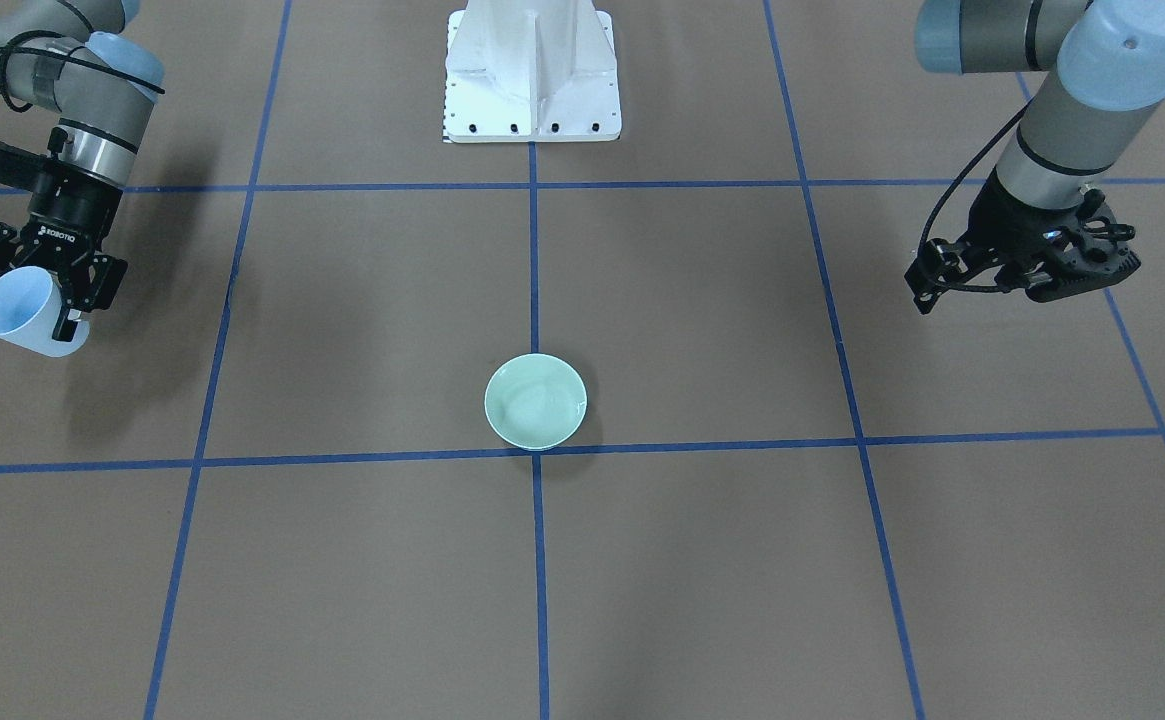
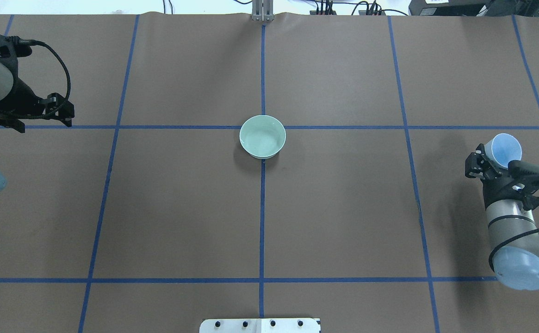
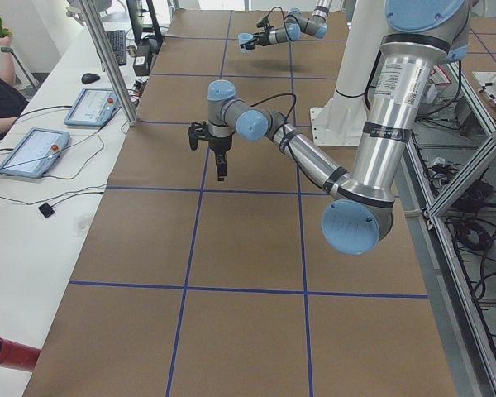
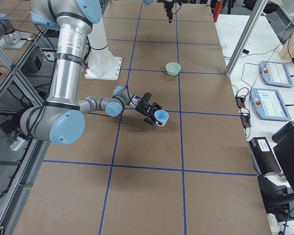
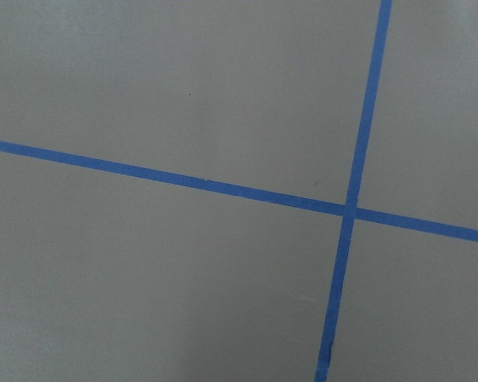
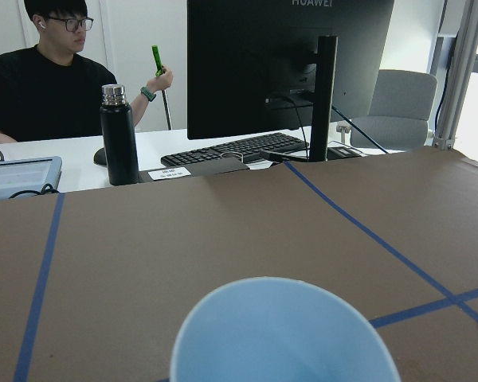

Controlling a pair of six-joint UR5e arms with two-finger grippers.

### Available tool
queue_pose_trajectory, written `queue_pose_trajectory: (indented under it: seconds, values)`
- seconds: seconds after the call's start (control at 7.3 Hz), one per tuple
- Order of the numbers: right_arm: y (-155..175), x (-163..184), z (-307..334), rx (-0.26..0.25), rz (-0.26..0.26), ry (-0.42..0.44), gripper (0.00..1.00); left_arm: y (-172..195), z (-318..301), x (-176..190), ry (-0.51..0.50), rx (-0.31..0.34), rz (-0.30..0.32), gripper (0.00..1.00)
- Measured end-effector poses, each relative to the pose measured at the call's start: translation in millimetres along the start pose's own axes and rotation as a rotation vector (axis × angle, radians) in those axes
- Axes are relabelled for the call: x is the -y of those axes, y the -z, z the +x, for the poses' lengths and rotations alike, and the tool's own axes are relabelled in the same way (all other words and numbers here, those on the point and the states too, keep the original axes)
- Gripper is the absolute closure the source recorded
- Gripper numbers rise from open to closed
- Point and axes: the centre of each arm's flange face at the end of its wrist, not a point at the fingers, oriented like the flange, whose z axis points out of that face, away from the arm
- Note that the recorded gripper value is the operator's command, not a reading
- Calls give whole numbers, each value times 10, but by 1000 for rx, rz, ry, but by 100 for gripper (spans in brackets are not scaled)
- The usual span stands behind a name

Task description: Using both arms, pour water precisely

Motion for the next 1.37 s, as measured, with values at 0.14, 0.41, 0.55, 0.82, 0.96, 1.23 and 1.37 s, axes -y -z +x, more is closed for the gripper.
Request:
queue_pose_trajectory:
  seconds: [0.14, 0.41, 0.55, 0.82, 0.96, 1.23, 1.37]
  values:
    - [-1, -128, 46, 8, 21, 31, 100, 1, 2, 0, 2, 0, 0, 0]
    - [26, -335, 98, 25, 40, 77, 100, -12, -2, 5, 7, 2, -1, 0]
    - [39, -401, 113, 30, 41, 88, 100, -26, -7, 11, 9, 4, -3, 0]
    - [74, -468, 112, 42, 36, 90, 87, -44, -10, 17, 9, 6, -5, 0]
    - [91, -473, 101, 51, 32, 80, 71, -47, -8, 18, 8, 7, -5, 0]
    - [96, -490, 106, 60, 29, 70, 33, -53, -9, 21, 6, 8, -6, 0]
    - [93, -496, 111, 61, 29, 70, 17, -56, -9, 24, 5, 8, -6, 0]
